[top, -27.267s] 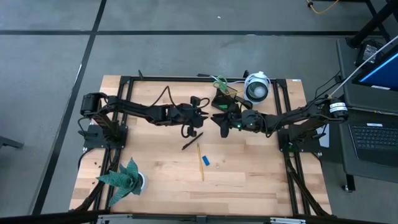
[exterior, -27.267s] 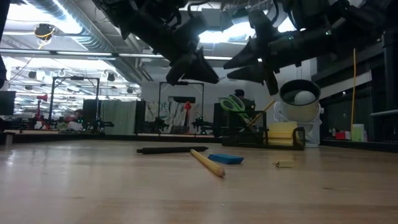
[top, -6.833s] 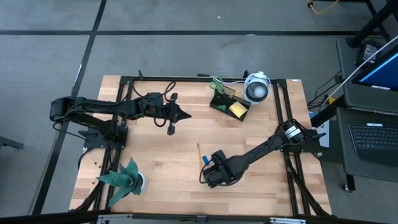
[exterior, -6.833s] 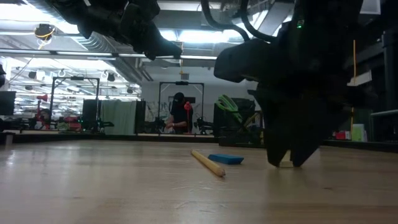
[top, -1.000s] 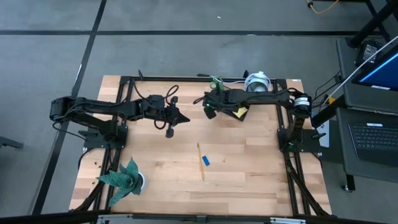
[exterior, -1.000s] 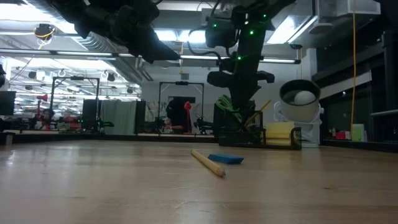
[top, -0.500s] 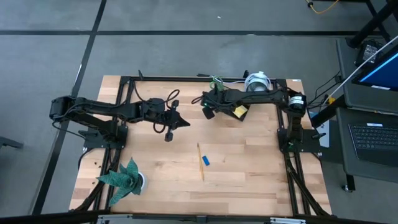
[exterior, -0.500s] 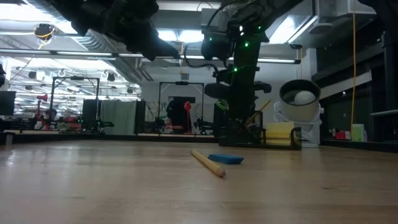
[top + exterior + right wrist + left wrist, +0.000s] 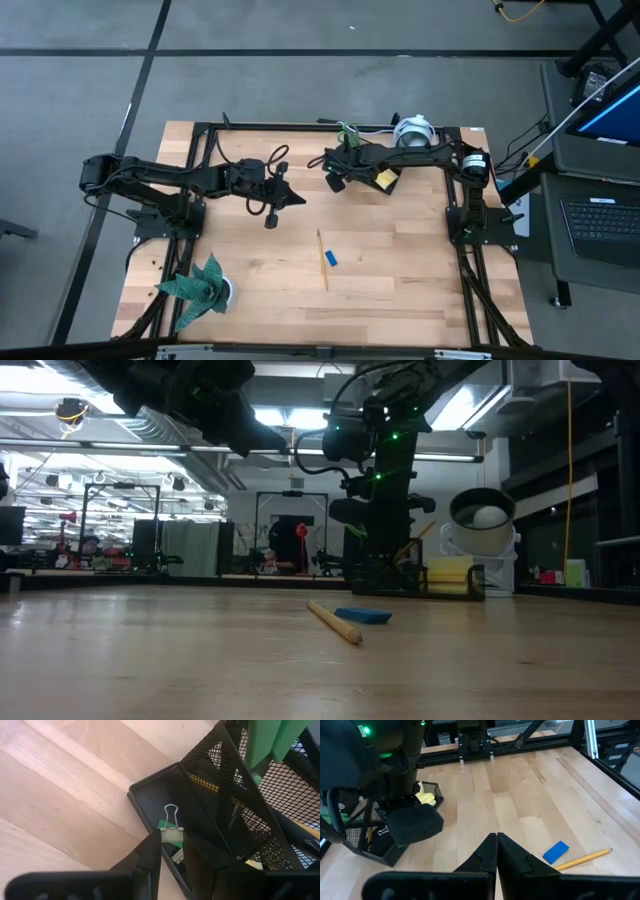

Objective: Pick and place office supplies into organizer
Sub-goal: Put the binder clip into the metal mesh desk organizer

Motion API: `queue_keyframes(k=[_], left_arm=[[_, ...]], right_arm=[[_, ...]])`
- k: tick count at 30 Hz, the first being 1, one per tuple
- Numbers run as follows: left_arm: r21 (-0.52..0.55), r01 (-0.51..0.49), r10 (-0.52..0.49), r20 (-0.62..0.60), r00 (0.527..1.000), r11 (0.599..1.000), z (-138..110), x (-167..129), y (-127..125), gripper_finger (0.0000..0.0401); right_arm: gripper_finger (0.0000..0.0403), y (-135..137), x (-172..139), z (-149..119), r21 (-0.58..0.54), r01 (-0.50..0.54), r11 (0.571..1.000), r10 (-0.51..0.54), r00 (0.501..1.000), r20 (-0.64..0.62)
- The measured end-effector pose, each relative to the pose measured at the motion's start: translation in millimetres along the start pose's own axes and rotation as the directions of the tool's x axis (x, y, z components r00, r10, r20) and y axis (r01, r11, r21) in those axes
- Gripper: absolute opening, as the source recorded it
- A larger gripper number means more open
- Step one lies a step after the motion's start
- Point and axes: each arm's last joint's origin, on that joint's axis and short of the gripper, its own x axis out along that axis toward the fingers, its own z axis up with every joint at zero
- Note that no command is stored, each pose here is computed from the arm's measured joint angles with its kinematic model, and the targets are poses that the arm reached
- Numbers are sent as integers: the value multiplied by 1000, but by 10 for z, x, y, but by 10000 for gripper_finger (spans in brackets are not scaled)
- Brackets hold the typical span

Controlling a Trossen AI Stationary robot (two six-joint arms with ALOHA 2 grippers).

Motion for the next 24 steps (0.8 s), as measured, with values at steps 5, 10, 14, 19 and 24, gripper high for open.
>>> queue_keyframes(k=[5,10,14,19,24], left_arm=[[0,0,0,0,1000,1000,0,0,0,3],[-6,0,0,0,1000,1000,0,0,0,5],[-7,0,0,0,1000,1000,0,0,0,1],[-8,-1,1,0,1000,1000,0,0,0,3],[-8,-1,1,-1,1000,1000,-1,0,0,4]], right_arm=[[80,-11,14,6,2,4,1000,-4,1000,-3],[80,-2,46,0,-1,10,1000,-10,1000,-7],[80,-1,80,-4,-12,17,1000,-17,1000,-15],[80,32,176,-11,-26,2,1000,-3,999,-35],[80,52,214,-23,-52,4,999,-6,999,-39]])
